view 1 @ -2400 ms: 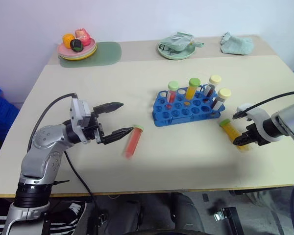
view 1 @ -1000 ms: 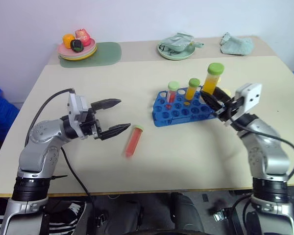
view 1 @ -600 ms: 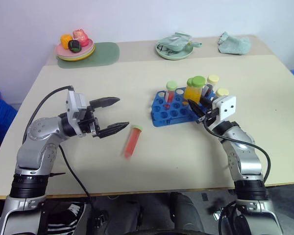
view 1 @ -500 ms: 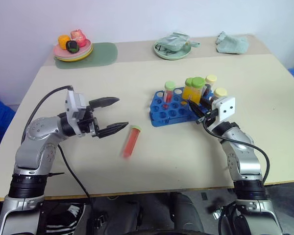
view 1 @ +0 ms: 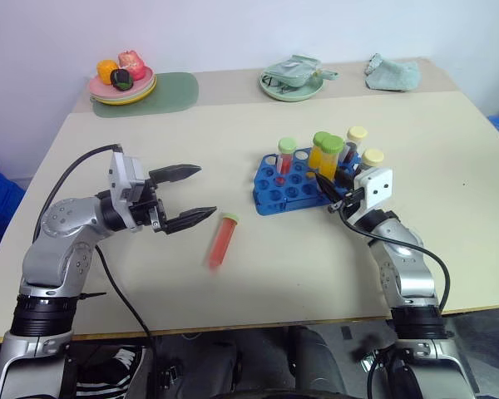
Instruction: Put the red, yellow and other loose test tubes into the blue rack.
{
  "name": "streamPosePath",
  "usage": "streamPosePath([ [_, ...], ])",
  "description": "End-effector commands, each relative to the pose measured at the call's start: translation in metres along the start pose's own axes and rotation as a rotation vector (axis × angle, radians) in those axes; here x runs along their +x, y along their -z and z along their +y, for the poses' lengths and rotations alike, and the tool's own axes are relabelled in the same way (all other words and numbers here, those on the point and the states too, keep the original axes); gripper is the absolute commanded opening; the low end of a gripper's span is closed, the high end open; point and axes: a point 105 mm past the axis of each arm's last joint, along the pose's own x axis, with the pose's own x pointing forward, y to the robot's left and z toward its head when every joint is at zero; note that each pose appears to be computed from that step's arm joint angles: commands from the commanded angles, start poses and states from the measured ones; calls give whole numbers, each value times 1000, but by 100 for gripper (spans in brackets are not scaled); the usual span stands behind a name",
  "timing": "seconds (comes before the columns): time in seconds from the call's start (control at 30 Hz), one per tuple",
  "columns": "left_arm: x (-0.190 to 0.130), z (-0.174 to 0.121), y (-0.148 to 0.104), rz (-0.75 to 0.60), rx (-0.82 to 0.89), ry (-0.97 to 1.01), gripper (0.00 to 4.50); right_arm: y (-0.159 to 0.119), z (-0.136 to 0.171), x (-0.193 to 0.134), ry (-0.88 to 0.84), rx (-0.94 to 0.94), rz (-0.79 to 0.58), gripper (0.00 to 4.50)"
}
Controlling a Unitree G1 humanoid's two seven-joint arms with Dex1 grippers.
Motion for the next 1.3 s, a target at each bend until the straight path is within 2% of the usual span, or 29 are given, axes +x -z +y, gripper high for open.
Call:
streamPosePath([
  [0.03, -3, 3, -16, -20, 61, -13, 450, -8, -1, 3, 21, 22, -45, 81],
  [0.23, -4, 3, -17, -16, 62, -14, 450, -4, -12, 3, 73, 3, -29, 81],
  [0.5, -3, 3, -19, -21, 63, -12, 450, -4, -16, -3, 59, -17, -21, 81],
  [0.93, -3, 3, -18, -19, 59, -9, 450, -4, -4, -4, 31, 19, -20, 81],
  [1.3, -4, 1, -18, -15, 57, -12, 450, 0, -7, -2, 42, 11, -13, 81],
])
